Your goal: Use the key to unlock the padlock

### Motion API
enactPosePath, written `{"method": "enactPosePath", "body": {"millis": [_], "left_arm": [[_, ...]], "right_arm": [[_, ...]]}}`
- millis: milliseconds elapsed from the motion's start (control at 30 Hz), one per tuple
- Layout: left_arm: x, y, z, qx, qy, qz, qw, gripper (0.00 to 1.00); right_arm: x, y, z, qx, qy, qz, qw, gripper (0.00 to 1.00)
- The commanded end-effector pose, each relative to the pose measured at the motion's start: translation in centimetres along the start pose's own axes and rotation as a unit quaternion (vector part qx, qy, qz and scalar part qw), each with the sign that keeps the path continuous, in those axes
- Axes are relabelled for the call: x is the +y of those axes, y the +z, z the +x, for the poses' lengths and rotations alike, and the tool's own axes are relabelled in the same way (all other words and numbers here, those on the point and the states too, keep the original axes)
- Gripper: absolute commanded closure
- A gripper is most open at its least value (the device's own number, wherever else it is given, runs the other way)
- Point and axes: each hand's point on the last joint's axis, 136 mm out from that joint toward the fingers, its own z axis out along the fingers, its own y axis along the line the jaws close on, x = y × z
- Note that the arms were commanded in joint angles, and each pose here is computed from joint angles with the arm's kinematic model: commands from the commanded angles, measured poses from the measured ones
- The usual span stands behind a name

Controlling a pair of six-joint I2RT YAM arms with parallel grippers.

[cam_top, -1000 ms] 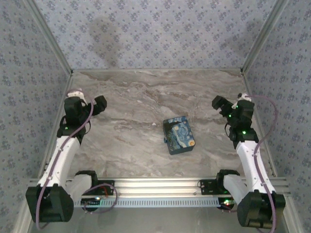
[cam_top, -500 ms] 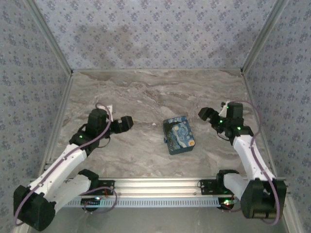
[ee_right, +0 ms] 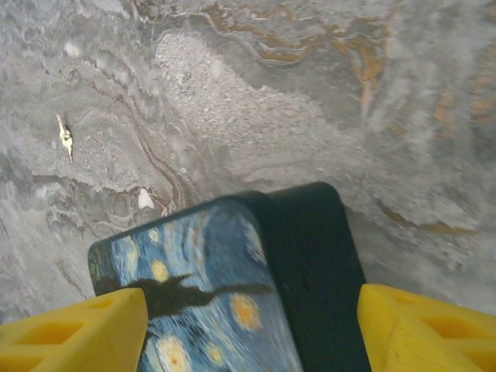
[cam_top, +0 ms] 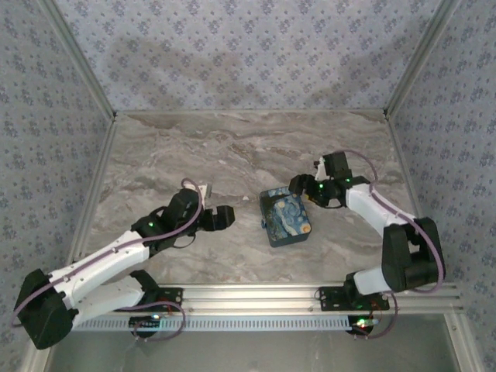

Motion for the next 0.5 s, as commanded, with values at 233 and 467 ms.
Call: {"method": "enactPosePath", "body": {"millis": [233,467], "left_arm": [[0.2,0.1,-0.6,-0.021,-0.013,-0.008,1.000,0.11],[-0.4,0.6,-1.5,-0.018,0.001,-0.021,1.000,0.10]], "right_arm": [[6.3,3.3,0.5,0.048,-0.079,-0.028,0.995,0.29],[8.2,3.7,1.1,0.064,-0.127,-0.010,0.990,0.28]]}}
